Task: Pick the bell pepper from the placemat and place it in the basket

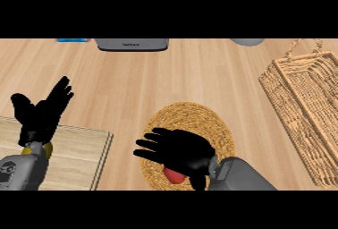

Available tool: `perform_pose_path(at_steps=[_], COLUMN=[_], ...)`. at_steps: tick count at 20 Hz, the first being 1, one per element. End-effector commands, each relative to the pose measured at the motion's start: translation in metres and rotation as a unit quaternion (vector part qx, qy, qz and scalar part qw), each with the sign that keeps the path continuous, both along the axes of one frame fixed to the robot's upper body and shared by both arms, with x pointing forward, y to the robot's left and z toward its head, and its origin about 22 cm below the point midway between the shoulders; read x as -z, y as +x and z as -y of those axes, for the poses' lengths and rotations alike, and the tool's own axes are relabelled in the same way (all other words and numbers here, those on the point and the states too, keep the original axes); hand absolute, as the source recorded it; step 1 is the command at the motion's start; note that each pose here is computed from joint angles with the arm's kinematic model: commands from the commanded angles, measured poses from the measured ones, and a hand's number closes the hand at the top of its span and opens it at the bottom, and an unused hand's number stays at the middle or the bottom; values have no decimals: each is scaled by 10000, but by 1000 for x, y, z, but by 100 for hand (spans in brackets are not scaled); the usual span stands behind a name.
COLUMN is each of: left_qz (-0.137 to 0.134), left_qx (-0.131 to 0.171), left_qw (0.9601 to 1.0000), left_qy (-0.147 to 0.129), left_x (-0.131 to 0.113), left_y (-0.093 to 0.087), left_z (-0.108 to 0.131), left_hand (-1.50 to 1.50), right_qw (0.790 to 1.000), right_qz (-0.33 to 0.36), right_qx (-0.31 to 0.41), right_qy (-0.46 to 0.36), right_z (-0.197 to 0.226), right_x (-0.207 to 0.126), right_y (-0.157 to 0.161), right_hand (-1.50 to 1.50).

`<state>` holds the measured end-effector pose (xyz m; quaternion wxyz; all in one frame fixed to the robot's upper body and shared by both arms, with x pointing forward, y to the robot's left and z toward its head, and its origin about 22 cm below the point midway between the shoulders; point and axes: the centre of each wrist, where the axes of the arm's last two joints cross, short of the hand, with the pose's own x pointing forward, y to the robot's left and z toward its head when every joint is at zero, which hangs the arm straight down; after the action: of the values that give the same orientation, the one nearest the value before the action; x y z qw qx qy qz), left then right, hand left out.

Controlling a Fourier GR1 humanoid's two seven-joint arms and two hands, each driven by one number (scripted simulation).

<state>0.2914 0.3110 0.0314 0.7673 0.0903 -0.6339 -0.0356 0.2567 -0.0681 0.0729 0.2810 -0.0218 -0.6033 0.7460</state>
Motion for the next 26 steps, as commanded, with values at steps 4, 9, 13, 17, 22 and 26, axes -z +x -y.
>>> perform_pose_path(at_steps=[4, 9, 13, 17, 22, 26], left_qz=[45, 2, 63, 92, 57, 66], left_qx=[2, 35, 20, 16, -5, 15], left_qw=[9999, 10000, 9999, 9999, 10000, 10000], left_qy=[-97, -91, 113, -54, -79, -29], left_x=[2, -10, -16, 0, -21, -4], left_y=[-7, -8, 0, -2, 17, 5], left_z=[6, -4, 2, -1, -26, -10], left_hand=[0, 0, 0, 0, 0, 0], right_qw=[9995, 9987, 9989, 9996, 9995, 9976], right_qz=[-259, -308, -213, 33, 221, 333], right_qx=[-161, -380, -420, -286, -184, -370], right_qy=[115, 124, -3, -67, -148, -479], right_z=[19, 39, 13, 20, 11, -6], right_x=[6, 5, 5, 41, 34, 45], right_y=[12, 8, -8, -3, -16, -10], right_hand=[-150, -150, -150, -150, -150, 150])
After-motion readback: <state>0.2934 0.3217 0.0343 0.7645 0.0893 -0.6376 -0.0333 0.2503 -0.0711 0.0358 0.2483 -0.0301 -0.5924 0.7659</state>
